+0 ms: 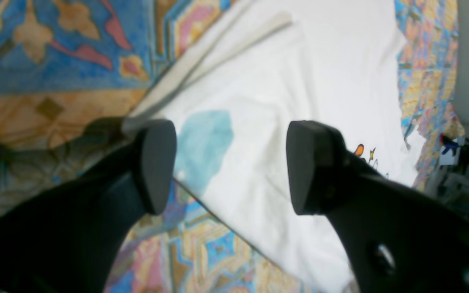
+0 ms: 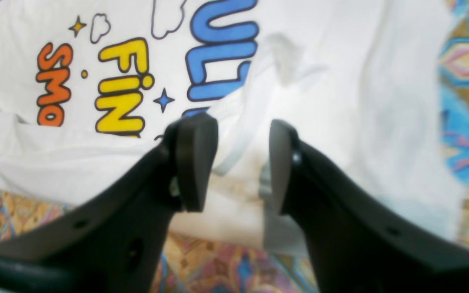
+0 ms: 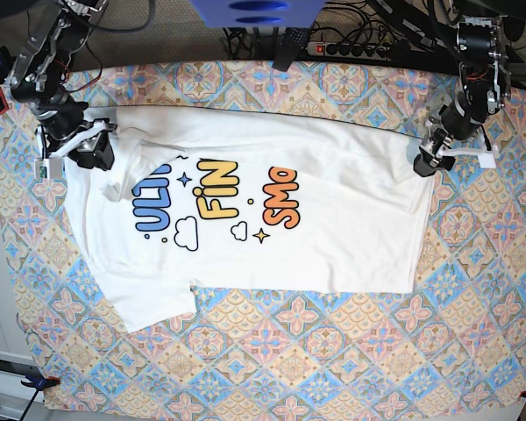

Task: Fold the T-shirt properly
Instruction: 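Pull the shirt further toward the robot with both grippers, then release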

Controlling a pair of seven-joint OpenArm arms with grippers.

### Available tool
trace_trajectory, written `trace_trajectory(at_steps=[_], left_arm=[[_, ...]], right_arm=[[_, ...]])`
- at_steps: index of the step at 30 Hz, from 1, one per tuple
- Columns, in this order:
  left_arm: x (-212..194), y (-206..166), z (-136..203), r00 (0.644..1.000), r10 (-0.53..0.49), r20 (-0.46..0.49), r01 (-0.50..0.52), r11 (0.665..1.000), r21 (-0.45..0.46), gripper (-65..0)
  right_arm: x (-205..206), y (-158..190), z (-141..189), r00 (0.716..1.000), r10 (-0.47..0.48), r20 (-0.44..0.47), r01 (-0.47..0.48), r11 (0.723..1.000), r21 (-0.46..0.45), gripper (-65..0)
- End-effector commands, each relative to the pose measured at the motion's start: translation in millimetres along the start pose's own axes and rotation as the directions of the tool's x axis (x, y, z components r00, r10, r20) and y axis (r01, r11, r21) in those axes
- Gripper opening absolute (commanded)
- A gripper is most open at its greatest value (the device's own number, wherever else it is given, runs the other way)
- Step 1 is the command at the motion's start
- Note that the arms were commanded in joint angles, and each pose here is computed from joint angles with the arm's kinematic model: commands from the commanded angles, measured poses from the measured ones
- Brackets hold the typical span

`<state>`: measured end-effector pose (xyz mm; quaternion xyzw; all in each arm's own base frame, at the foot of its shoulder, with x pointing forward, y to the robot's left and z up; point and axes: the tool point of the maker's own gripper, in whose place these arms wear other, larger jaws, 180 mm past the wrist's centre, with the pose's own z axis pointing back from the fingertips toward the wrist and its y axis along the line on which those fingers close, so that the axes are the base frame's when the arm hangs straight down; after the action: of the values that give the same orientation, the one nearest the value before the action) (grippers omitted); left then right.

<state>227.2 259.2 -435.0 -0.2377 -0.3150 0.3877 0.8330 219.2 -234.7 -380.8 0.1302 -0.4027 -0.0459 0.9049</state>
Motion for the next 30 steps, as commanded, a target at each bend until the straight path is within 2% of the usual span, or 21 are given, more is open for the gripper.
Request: trace_trajectory(at_steps=[1, 5, 16, 18, 22, 24, 26, 30], left_arm=[[4.4, -9.6, 5.8, 1.000, -0.024, 0.010, 0.025, 0.999, -0.033, -23.7], [-6.9, -0.7, 11.7, 1.000, -0.027, -0.010, 0.027, 1.000, -0.012, -24.5], [-22.9, 35.8, 9.9, 0.998, 0.026, -0.050, -0.022, 0.997, 0.072, -24.9], [-18.1, 31.0, 1.7, 0.999, 0.032, -0.043, -0.030, 0.998, 0.062, -24.9], [-30.8, 26.6, -20.8, 0.995, 0.048, -0.090, -0.042, 0.997, 0.062, -25.9], [-38.0, 20.5, -28.9, 0.992, 0.038, -0.116, -0.032, 0.998, 0.053, -30.5], [-42.2, 16.0, -31.8, 0.991, 0.029, -0.131, -0.023, 0.999, 0.044, -38.6], [-46.4, 14.1, -33.0, 0.990, 0.022, -0.142, -0.017, 0.999, 0.040, -63.2]], right_arm=[[11.2, 0.2, 8.5, 0.999, 0.024, 0.039, -0.025, 1.000, 0.002, -41.0], [-4.3, -3.2, 20.5, 1.000, 0.029, 0.002, -0.028, 0.999, -0.017, -41.0], [-25.5, -3.4, 25.0, 0.999, 0.009, -0.047, -0.010, 1.000, -0.018, -41.0], [-26.3, -3.2, 25.2, 0.999, 0.007, -0.049, -0.008, 1.000, -0.018, -41.0], [-27.4, -4.5, 25.9, 0.999, 0.001, -0.050, -0.002, 1.000, -0.022, -41.0], [-38.7, -7.2, 28.9, 0.997, -0.014, -0.077, 0.012, 1.000, -0.029, -41.1], [-47.7, -10.2, 30.4, 0.995, -0.030, -0.097, 0.026, 0.999, -0.036, -41.1], [-68.4, -24.8, 33.8, 0.987, -0.113, -0.117, 0.104, 0.991, -0.081, -40.9]])
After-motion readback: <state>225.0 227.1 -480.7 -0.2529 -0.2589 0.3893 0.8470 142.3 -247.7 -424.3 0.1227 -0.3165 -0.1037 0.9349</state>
